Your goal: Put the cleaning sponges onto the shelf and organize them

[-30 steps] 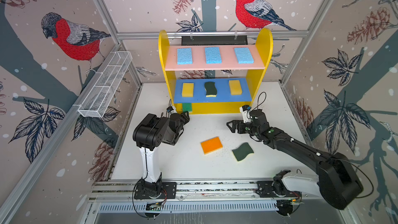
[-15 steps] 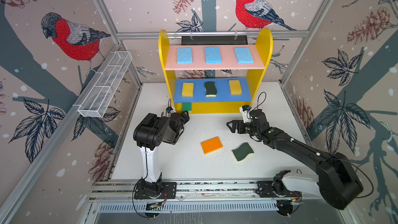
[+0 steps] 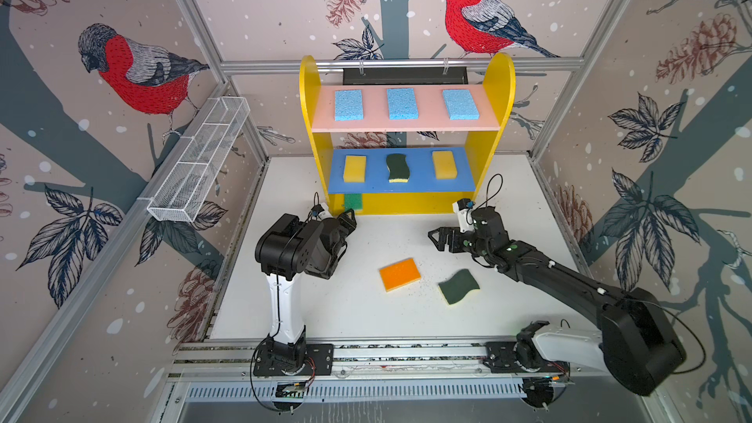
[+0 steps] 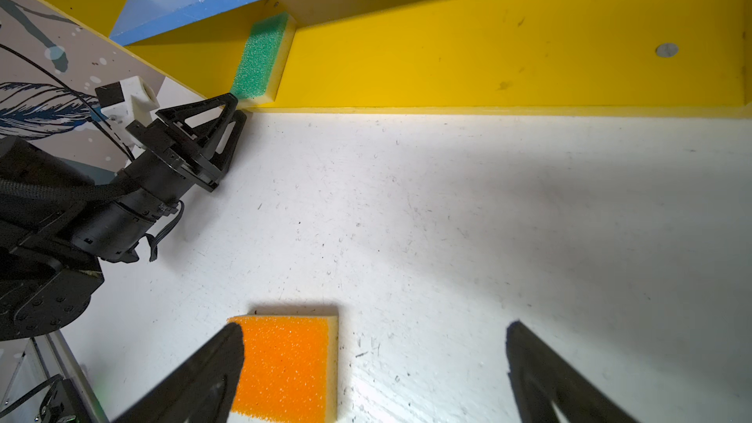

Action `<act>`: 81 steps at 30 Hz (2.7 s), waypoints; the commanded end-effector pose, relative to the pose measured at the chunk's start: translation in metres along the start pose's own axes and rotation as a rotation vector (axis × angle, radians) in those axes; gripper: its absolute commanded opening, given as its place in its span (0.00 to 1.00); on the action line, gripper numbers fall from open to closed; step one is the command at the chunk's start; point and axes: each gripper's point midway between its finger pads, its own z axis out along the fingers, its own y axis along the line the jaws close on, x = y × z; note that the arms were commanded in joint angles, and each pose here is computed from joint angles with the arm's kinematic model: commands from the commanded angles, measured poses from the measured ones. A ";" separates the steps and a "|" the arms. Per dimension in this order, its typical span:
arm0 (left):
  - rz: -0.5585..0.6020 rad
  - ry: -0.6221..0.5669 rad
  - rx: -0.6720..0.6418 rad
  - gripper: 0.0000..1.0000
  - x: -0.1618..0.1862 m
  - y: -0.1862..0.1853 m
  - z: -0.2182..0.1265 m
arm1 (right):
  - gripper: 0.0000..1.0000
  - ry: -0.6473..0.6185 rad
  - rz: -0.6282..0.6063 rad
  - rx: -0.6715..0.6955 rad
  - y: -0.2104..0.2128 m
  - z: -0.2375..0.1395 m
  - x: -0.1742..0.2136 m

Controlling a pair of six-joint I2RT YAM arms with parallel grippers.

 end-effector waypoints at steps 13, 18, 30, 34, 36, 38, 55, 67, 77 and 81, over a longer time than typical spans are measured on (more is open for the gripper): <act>-0.098 0.113 -0.015 0.36 0.022 0.006 -0.003 | 1.00 -0.008 0.005 -0.023 0.004 -0.001 0.001; -0.120 0.113 -0.012 0.33 0.021 0.003 -0.001 | 1.00 -0.012 0.005 -0.023 0.002 -0.003 0.004; -0.191 0.090 -0.011 0.26 0.022 0.012 0.005 | 1.00 -0.017 -0.012 -0.016 -0.002 -0.005 0.009; -0.198 0.086 -0.029 0.25 0.021 0.015 0.009 | 1.00 -0.019 -0.012 -0.017 -0.002 -0.006 0.008; -0.195 0.088 -0.039 0.25 0.021 0.016 0.010 | 1.00 -0.020 -0.012 -0.016 -0.003 -0.006 0.008; -0.190 0.093 -0.060 0.25 0.021 0.017 0.012 | 1.00 -0.023 -0.011 -0.013 -0.004 -0.007 0.008; -0.229 0.070 -0.080 0.25 0.020 0.024 0.016 | 1.00 -0.015 0.000 -0.012 -0.006 -0.006 0.013; -0.230 0.072 -0.117 0.24 0.021 0.028 0.021 | 1.00 -0.009 0.004 -0.010 -0.008 -0.004 0.015; -0.232 0.071 -0.127 0.24 0.021 0.027 0.028 | 1.00 -0.008 0.004 -0.011 -0.009 -0.004 0.016; -0.232 0.068 -0.128 0.24 0.022 0.026 0.030 | 1.00 -0.005 0.006 -0.009 -0.010 -0.003 0.017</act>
